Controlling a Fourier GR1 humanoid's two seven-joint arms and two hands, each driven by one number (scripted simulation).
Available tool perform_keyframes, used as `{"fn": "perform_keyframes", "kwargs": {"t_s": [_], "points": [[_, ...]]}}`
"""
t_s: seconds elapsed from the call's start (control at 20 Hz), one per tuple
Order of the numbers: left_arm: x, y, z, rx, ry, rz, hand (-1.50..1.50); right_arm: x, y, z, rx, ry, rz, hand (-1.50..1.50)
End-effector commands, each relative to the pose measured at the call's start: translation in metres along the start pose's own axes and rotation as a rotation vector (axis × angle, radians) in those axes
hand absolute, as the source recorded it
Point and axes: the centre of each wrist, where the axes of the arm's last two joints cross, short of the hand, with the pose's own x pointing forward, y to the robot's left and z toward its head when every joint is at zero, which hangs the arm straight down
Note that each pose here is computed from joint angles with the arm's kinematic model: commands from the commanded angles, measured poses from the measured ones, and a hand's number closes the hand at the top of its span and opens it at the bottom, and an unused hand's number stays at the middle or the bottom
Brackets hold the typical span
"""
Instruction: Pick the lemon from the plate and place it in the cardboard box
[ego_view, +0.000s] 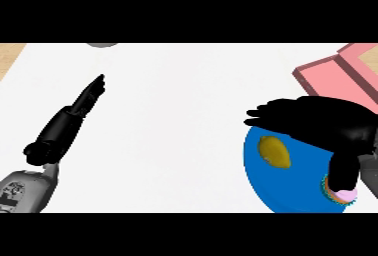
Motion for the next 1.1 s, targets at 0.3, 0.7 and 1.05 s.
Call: {"fn": "perform_keyframes", "kwargs": {"t_s": [0.3,0.7,1.05], "points": [[-0.011,0.011,0.009,-0.003,-0.006,0.006,0.00,0.004,0.030,-0.016,-0.028,0.073,0.038,-1.50],[0.000,-0.022,0.003,-0.001,-0.007,-0.005,0.00,-0.002,0.057,-0.042,-0.011,0.103,0.104,-1.50],[0.003,0.004,0.002,0.006,-0.011,0.001,0.00,-0.024,0.047,-0.046,0.018,0.100,0.087,-1.50]]}}
